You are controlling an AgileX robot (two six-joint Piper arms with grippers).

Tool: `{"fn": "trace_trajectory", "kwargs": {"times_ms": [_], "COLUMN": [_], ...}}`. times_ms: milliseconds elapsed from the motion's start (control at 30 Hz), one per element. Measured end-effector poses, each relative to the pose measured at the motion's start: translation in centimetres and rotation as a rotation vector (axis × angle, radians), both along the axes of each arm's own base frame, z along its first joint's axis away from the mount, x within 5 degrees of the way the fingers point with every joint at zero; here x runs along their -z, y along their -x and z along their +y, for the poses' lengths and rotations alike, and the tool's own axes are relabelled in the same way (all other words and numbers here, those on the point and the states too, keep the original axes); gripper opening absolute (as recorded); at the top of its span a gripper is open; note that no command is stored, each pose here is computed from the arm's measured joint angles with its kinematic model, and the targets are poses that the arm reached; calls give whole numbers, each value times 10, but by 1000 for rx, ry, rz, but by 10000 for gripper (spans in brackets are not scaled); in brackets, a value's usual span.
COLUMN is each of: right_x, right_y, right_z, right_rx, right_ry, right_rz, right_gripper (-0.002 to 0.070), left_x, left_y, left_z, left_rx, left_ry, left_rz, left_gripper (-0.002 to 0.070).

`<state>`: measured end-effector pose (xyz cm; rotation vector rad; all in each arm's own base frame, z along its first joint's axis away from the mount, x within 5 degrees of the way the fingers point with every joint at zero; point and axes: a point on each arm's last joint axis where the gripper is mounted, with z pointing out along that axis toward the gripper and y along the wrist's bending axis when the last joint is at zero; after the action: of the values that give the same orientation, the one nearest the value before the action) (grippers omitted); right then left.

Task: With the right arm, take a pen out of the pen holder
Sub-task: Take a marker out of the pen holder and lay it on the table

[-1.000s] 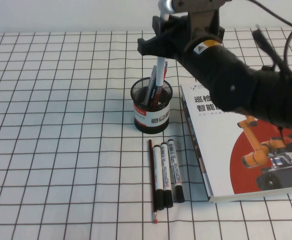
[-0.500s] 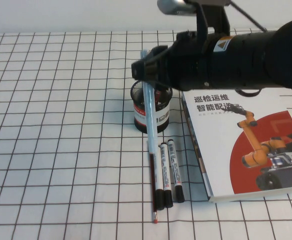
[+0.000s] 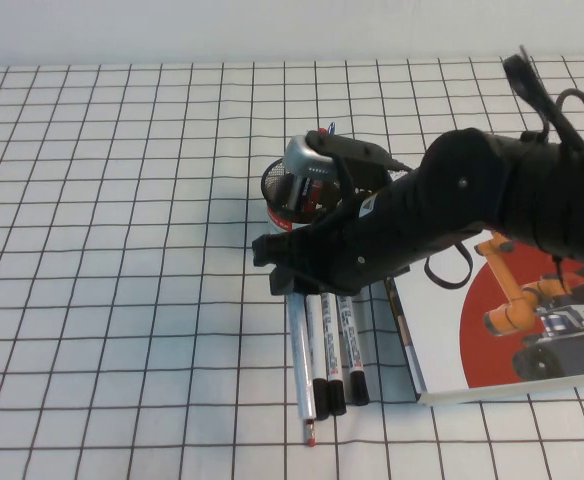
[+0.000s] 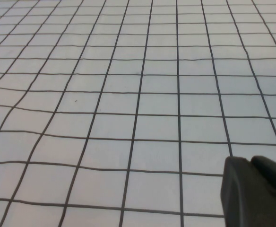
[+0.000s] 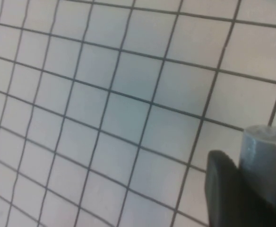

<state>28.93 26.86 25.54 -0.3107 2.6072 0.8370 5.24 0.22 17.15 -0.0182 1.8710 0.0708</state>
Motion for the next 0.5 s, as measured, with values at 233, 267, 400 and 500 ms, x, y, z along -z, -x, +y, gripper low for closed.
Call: {"fn": "trace_trajectory", "kwargs": {"times_ms": [233, 267, 400, 500], "right_x": [36, 40, 55, 60], "right_y": [-15, -17, -23, -28], "right_z": [8, 9, 12, 16], "right_rx": [65, 71, 84, 81], "right_ry": [20, 23, 38, 44], "right_rz": [32, 30, 31, 31], "right_gripper": [113, 113, 113, 113], "left_x": [0, 0, 0, 0], "left_y": [0, 0, 0, 0], "left_z": [0, 0, 0, 0], "left_rx": [0, 0, 0, 0], "left_ry": [0, 0, 0, 0], "left_rz": [0, 0, 0, 0], "left_gripper": [-3, -3, -3, -3]}}
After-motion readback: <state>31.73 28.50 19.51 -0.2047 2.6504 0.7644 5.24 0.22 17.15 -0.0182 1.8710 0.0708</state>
